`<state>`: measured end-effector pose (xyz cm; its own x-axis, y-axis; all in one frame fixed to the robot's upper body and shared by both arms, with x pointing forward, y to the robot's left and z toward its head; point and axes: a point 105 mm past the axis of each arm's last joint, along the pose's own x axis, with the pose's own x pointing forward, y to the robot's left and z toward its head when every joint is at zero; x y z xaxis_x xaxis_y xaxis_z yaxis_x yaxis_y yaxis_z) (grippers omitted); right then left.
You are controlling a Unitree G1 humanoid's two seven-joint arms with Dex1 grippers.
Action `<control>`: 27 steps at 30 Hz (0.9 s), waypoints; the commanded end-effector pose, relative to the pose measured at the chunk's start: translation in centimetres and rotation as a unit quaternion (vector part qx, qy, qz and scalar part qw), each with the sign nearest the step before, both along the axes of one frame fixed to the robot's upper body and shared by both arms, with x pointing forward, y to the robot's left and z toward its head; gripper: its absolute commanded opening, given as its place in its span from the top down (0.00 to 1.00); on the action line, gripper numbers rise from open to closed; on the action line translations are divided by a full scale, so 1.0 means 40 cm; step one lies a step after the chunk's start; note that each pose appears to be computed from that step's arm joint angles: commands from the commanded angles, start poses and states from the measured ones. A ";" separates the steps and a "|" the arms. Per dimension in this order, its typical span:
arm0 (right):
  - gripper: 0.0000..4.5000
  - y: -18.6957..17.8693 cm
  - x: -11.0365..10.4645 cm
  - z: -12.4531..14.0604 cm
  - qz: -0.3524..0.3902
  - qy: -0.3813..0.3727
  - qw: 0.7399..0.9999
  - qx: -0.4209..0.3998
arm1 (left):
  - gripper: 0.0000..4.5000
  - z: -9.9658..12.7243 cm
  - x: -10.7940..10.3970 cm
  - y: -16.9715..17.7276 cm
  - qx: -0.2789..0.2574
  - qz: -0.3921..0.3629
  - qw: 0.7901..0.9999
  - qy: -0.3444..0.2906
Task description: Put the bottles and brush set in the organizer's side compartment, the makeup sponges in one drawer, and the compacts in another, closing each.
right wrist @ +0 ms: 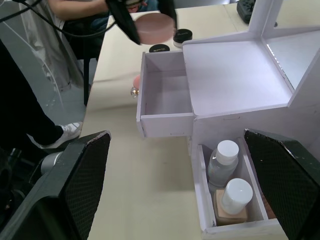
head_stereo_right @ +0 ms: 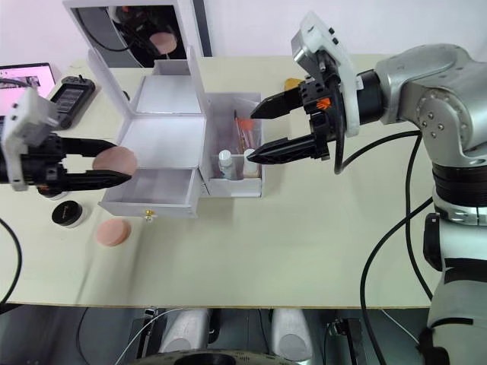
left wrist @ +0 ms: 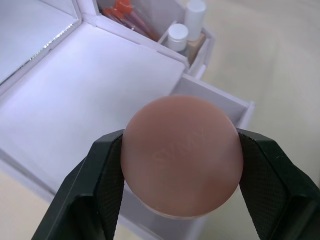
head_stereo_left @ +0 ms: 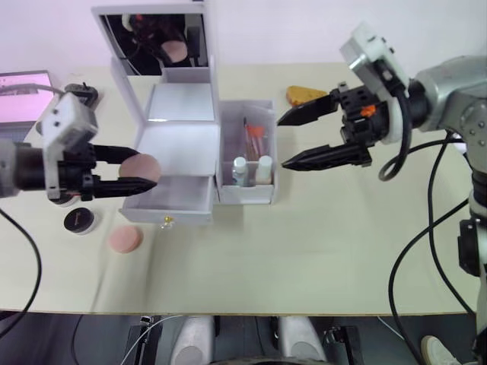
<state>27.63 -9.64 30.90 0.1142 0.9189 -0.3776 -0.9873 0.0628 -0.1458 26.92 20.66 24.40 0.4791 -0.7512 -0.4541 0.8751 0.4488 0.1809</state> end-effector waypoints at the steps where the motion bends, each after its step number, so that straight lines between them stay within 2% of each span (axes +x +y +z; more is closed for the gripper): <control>1: 0.00 -0.010 -0.014 0.030 -0.006 -0.027 1.000 0.011 | 0.41 -0.018 0.016 0.001 0.029 -0.012 0.999 -0.004; 8: 0.00 -0.016 -0.018 0.029 -0.014 -0.030 0.999 0.012 | 0.41 -0.045 0.028 -0.001 0.050 -0.025 0.998 -0.005; 27: 0.00 -0.008 -0.025 0.038 0.003 -0.019 1.000 0.023 | 0.41 -0.047 0.010 0.007 0.060 -0.026 0.998 -0.006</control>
<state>27.29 -10.09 30.88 0.1246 0.9246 -0.3599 -0.9879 0.0820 -0.1314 27.31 20.68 21.20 0.4120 -0.7239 -0.5534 0.9084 0.3736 0.1876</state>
